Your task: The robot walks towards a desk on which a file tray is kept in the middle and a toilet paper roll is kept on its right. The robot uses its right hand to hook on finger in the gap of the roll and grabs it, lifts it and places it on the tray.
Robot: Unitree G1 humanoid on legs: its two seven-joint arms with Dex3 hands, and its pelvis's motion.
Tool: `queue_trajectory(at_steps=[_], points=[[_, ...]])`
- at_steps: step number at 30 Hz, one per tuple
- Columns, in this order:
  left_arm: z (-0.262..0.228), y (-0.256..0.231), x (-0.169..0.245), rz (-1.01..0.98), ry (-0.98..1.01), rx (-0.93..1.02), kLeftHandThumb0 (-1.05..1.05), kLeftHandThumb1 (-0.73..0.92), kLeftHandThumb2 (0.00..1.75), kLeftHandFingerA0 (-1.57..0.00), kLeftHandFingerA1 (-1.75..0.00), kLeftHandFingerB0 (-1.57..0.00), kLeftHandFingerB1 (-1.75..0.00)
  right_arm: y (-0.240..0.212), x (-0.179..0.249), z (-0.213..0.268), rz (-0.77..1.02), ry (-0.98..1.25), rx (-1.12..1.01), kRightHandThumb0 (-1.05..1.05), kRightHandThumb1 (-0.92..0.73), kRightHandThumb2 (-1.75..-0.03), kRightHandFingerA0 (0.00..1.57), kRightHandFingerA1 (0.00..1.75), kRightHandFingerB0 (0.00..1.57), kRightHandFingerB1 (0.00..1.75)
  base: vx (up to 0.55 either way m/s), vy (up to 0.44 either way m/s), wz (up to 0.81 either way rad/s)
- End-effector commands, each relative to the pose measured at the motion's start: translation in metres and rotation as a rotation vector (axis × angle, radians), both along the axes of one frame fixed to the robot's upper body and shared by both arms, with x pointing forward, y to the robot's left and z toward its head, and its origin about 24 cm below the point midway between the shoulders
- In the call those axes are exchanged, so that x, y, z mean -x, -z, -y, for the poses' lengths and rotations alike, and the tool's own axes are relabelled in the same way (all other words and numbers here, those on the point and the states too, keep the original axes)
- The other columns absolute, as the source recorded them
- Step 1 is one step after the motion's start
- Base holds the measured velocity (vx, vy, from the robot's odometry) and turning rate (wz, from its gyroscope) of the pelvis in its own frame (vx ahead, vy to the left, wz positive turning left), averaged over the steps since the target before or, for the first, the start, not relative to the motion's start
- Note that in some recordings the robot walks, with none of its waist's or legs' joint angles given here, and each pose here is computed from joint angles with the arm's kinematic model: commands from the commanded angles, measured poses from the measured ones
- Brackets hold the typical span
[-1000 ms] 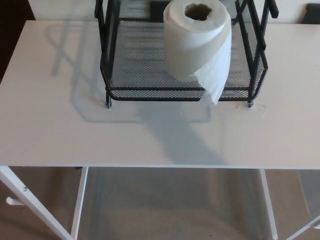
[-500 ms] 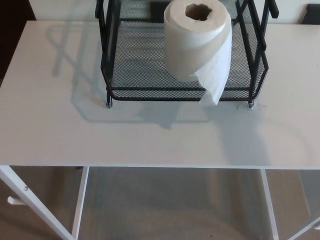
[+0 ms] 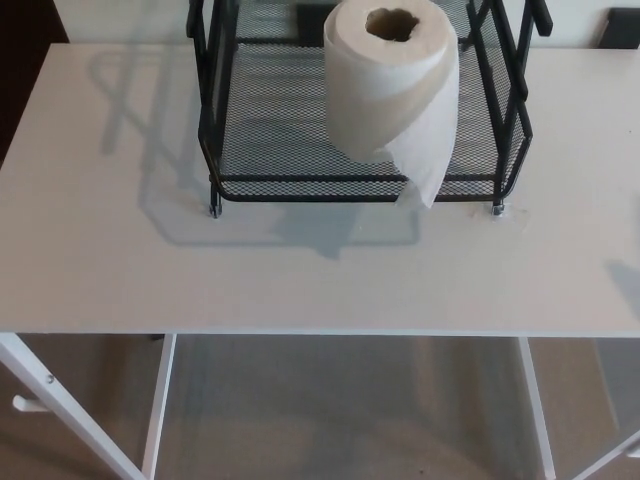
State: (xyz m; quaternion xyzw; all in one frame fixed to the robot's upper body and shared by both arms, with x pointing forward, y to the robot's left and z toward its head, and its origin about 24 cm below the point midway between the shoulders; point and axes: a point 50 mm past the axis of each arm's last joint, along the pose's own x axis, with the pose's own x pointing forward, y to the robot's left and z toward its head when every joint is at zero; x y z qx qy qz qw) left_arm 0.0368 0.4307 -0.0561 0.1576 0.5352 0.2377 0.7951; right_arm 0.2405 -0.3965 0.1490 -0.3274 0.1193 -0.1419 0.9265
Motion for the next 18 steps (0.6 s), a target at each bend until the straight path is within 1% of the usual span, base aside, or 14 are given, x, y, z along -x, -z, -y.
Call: queue_trajectory(at_steps=[1,2,3,4,5,6,7,8,9,10,12,13,15,18], points=[[-0.010,-0.013,-0.010,0.041,-0.009,-0.037,-0.73,0.83,0.67,-0.41,-0.74,-0.21,-0.58,0.178,0.114,-0.006,-0.406,0.767,-0.070,-0.80,-0.92,-0.70,0.00,0.96,0.00,0.00,0.00,0.000,0.00],[-0.010,-0.013,-0.010,0.041,-0.009,-0.037,-0.73,0.83,0.67,-0.41,-0.74,-0.21,-0.58,0.178,0.114,-0.006,-0.405,0.768,-0.069,-0.80,-0.92,-0.70,0.00,0.96,0.00,0.00,0.00,0.000,0.00],[-0.011,-0.014,-0.014,0.038,-0.002,-0.048,-0.71,0.87,0.66,-0.46,-0.75,-0.25,-0.57,0.181,0.119,-0.029,-0.457,0.695,0.024,-0.89,-0.85,-0.66,0.78,1.31,0.00,0.71,0.00,0.000,0.00],[-0.012,-0.014,-0.015,0.047,-0.018,-0.045,-0.69,0.83,0.66,-0.46,-0.78,-0.24,-0.58,0.183,0.126,-0.043,-0.478,0.598,-0.019,-0.87,-0.86,-0.65,0.91,1.21,0.08,0.93,0.00,0.000,0.00],[-0.012,-0.014,-0.015,0.052,-0.027,-0.043,-0.67,0.84,0.65,-0.44,-0.79,-0.24,-0.57,0.182,0.128,-0.046,-0.561,0.345,0.193,-0.72,-0.82,-0.68,0.84,1.37,0.00,0.85,0.00,0.000,0.00],[-0.012,-0.014,-0.016,0.053,-0.026,-0.047,-0.68,0.84,0.65,-0.45,-0.87,-0.26,-0.60,0.193,0.124,-0.052,-0.803,0.067,0.688,-0.36,-0.62,-1.18,0.64,0.99,0.02,0.56,0.00,0.000,0.00],[-0.012,-0.014,-0.016,0.053,-0.026,-0.048,-0.68,0.84,0.65,-0.45,-0.87,-0.26,-0.60,0.194,0.124,-0.052,-0.820,0.047,0.740,-0.36,-0.62,-1.18,0.64,0.99,0.02,0.56,0.00,0.000,0.00],[-0.011,-0.013,-0.019,0.069,-0.037,-0.040,-0.68,0.86,0.64,-0.37,-0.78,-0.23,-0.59,0.205,0.122,-0.022,-1.114,0.149,0.432,-0.58,-0.83,-0.71,0.15,1.29,0.09,0.86,0.00,0.000,0.00],[-0.011,-0.014,-0.020,0.069,-0.030,-0.040,-0.70,0.86,0.65,-0.34,-0.78,-0.24,-0.59,0.210,0.131,-0.017,-1.150,0.148,0.484,-0.40,-0.49,-1.10,0.33,0.79,0.08,0.62,0.00,0.000,0.00],[-0.012,-0.015,-0.020,0.063,-0.017,-0.045,-0.71,0.85,0.66,-0.37,-0.79,-0.25,-0.59,0.216,0.142,-0.014,-1.142,0.177,0.499,-0.92,-0.56,-1.00,0.27,0.89,0.00,0.39,0.00,0.000,0.00],[-0.012,-0.015,-0.019,0.052,0.004,-0.056,-0.70,0.86,0.64,-0.36,-0.77,-0.30,-0.60,0.228,0.169,-0.009,-1.030,0.275,0.304,-0.70,-0.58,-0.58,0.00,0.82,0.00,0.41,0.00,0.000,0.00],[-0.012,-0.015,-0.019,0.050,0.006,-0.058,-0.71,0.82,0.66,-0.45,-0.78,-0.28,-0.60,0.235,0.172,-0.016,-1.007,0.272,0.269,-0.86,-0.52,-0.98,0.05,0.71,0.01,0.33,0.00,0.000,0.00],[-0.011,-0.014,-0.019,0.060,-0.013,-0.051,-0.70,0.84,0.64,-0.39,-0.78,-0.29,-0.59,0.245,0.150,-0.039,-1.060,0.158,0.380,-0.90,-0.68,-1.09,0.39,0.84,0.02,0.20,0.00,0.000,0.00],[-0.012,-0.013,-0.018,0.055,-0.016,-0.050,-0.70,0.85,0.65,-0.38,-0.77,-0.28,-0.56,0.230,0.097,-0.053,-0.687,0.415,-0.129,-0.88,-0.51,-0.96,0.05,0.76,0.03,0.49,0.00,0.000,0.00]])
